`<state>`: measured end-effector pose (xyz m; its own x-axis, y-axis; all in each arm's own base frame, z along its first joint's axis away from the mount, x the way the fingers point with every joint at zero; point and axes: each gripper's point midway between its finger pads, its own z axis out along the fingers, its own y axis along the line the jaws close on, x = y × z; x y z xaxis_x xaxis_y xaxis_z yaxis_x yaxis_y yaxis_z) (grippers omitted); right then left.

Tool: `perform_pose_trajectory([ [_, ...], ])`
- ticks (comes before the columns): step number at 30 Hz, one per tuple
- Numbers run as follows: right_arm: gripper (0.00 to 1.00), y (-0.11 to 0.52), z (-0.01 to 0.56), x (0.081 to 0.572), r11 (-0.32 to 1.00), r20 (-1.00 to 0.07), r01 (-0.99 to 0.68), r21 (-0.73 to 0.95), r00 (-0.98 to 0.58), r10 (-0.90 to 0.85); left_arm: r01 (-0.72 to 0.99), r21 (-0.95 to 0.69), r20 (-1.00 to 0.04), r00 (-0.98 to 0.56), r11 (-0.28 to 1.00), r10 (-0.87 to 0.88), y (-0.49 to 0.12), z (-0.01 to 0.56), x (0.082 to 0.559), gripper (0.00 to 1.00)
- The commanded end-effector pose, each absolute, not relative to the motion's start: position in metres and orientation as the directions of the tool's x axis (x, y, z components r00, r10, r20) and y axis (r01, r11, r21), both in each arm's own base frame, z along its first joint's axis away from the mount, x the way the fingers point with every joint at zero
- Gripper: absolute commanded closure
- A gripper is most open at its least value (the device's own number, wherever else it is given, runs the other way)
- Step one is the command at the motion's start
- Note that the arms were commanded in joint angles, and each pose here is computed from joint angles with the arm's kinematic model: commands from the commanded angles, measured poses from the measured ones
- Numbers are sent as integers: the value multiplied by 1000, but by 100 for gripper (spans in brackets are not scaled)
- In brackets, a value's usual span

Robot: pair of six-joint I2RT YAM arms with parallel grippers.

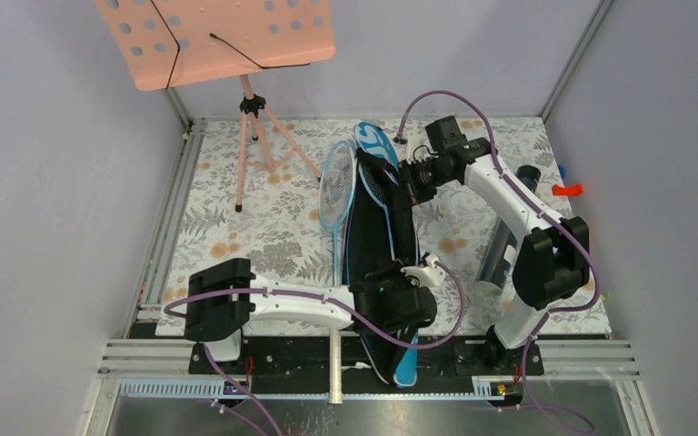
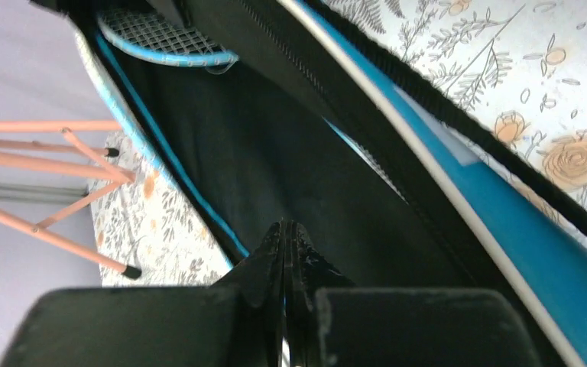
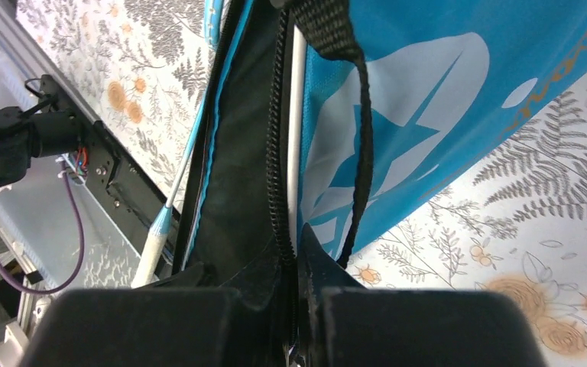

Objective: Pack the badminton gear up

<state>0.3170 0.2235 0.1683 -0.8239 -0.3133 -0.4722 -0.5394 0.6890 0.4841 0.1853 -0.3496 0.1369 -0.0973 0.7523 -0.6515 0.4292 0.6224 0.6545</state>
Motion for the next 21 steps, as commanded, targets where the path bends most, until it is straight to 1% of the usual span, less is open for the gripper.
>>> perform_pose_trajectory([
  [1,100,235,189,320,631,-545,-596,496,-780,-308,467,586,-716,-84,662,693,-371,145,196,100],
  [2,100,233,185,325,661,-532,-568,490,-796,-289,446,555,-740,-121,702,662,-368,150,199,94],
  [3,100,230,182,330,690,-525,-543,479,-807,-271,422,521,-763,-160,742,627,-361,154,202,79],
  [4,100,228,178,334,718,-508,-505,479,-827,-243,398,478,-788,-200,783,583,-353,159,203,61],
  [6,100,223,172,340,751,-489,-464,470,-845,-215,343,384,-836,-266,857,480,-333,166,203,21],
  [7,100,222,169,341,756,-487,-458,467,-847,-212,327,329,-855,-294,886,426,-322,169,200,5],
  [8,100,222,167,341,756,-488,-458,468,-847,-211,315,256,-877,-322,914,357,-310,175,196,2],
  [11,100,223,164,340,757,-481,-455,469,-850,-213,300,86,-888,-409,950,210,-279,169,184,1],
  [12,100,222,164,341,757,-482,-454,470,-850,-211,291,22,-876,-456,956,159,-268,161,181,1],
  [14,100,223,163,341,756,-485,-452,474,-850,-204,287,-158,-827,-562,945,32,-254,143,179,1],
  [15,100,223,164,341,755,-487,-451,476,-850,-200,274,-262,-804,-593,925,-52,-247,138,185,1],
  [16,100,224,164,341,754,-490,-450,478,-849,-197,279,-330,-775,-626,902,-90,-238,117,183,1],
  [18,100,224,163,341,754,-488,-448,481,-851,-195,311,-495,-742,-638,812,-207,-237,118,181,1],
  [21,100,224,162,342,759,-484,-439,480,-855,-188,376,-612,-729,-609,696,-312,-238,131,178,1],
])
